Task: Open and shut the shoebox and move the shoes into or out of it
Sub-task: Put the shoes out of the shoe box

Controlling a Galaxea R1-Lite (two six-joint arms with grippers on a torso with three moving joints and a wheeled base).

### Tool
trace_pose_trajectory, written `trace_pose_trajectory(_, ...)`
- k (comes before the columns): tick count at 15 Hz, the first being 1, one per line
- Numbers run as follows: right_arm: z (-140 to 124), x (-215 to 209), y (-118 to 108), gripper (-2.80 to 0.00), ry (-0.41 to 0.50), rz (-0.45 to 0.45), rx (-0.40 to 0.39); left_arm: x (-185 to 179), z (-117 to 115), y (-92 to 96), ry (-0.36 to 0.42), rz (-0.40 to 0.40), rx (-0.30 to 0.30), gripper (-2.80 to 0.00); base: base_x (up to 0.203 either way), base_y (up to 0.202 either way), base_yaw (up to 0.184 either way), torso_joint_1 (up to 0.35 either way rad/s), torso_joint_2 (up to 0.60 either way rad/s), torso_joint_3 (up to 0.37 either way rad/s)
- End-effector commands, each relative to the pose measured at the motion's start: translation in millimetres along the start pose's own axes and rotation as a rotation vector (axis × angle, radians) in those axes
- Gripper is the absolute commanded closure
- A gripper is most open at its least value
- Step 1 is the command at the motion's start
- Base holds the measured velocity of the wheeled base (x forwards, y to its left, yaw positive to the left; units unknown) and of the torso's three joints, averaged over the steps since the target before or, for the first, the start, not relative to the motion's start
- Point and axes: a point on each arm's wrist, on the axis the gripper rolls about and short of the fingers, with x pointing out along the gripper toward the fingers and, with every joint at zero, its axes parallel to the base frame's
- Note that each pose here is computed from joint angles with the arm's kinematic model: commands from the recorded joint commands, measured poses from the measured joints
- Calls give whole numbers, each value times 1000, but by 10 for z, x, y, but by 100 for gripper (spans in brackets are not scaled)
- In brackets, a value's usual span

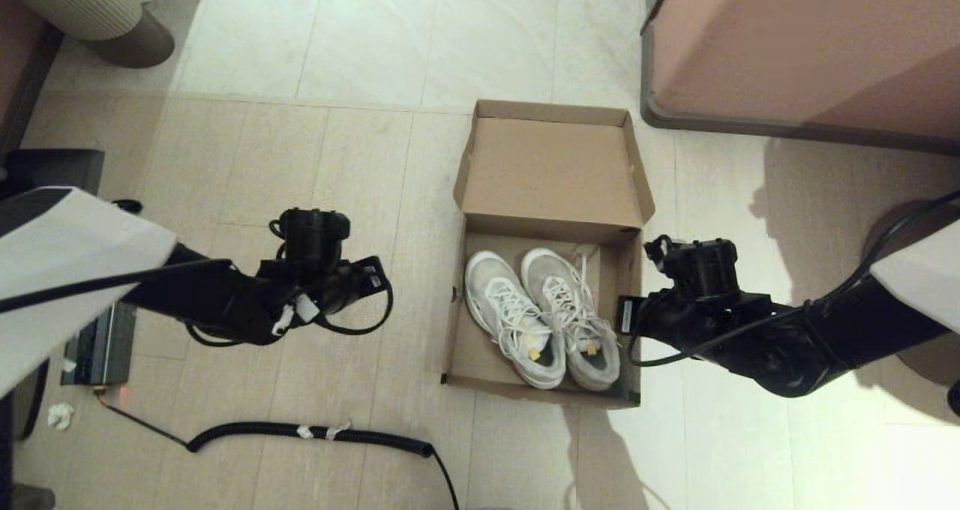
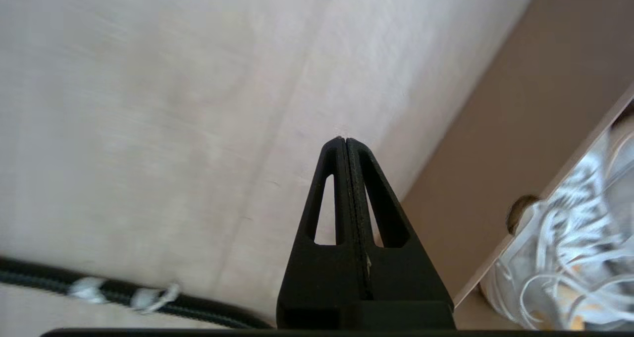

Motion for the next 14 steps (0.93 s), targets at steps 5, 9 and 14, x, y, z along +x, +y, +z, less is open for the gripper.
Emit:
trace_pose_trajectory(5,-388,195,338,-280,33,27,0,-274,220,83,-102,-8,-27,0,0,0,0,0,0,0)
trace_pose_trajectory(9,-525,94,543,-280,59,79,-32,-295,289,154,-121,5,-38,0,0,0,0,0,0,0)
trace_pose_trajectory(14,-920,474,527,-280,110,45,-103,-421,429,261,-161,19,-61,0,0,0,0,0,0,0)
